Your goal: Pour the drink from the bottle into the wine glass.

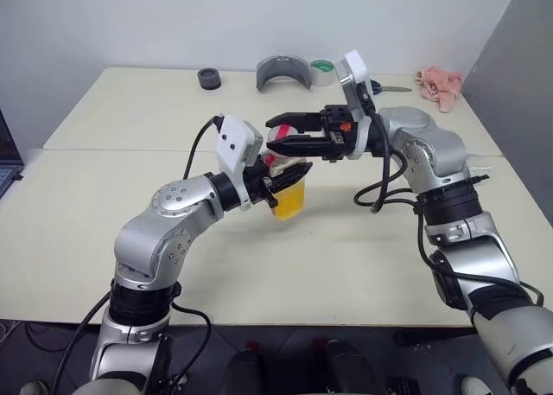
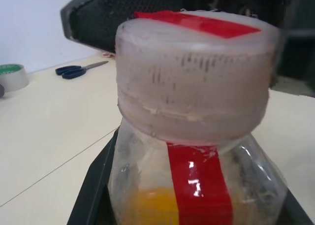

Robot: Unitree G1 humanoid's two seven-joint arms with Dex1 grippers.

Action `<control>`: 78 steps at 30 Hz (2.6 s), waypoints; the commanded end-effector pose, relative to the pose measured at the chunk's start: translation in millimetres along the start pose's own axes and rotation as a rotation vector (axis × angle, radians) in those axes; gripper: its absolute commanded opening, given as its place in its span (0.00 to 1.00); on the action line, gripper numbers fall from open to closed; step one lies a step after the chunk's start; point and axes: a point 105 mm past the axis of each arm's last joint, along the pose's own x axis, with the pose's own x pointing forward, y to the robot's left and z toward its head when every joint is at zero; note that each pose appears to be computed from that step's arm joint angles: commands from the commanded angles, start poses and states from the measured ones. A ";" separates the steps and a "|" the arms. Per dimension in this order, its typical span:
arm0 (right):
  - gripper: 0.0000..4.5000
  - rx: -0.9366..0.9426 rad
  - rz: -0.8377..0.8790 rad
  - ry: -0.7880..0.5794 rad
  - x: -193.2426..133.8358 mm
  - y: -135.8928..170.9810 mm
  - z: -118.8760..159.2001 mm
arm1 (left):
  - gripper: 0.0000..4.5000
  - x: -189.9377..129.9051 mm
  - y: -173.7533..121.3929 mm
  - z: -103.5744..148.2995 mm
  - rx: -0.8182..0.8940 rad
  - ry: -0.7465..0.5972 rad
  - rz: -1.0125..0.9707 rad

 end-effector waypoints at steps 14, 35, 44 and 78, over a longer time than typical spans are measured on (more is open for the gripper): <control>0.90 -0.017 0.042 0.074 -6.4 -5.6 -3.2 | 0.41 -6.1 -6.2 14.7 0.023 -0.056 -0.007; 0.99 -0.076 -0.697 -0.109 -1.4 29.8 18.7 | 0.41 3.3 6.4 11.7 0.007 -0.066 0.013; 0.99 -0.143 -0.751 -0.071 4.6 22.4 10.4 | 0.41 5.3 6.3 12.8 0.012 -0.063 0.003; 0.99 -0.098 -0.712 -0.050 -34.2 22.4 14.3 | 0.41 -0.4 7.1 11.1 0.021 -0.048 0.004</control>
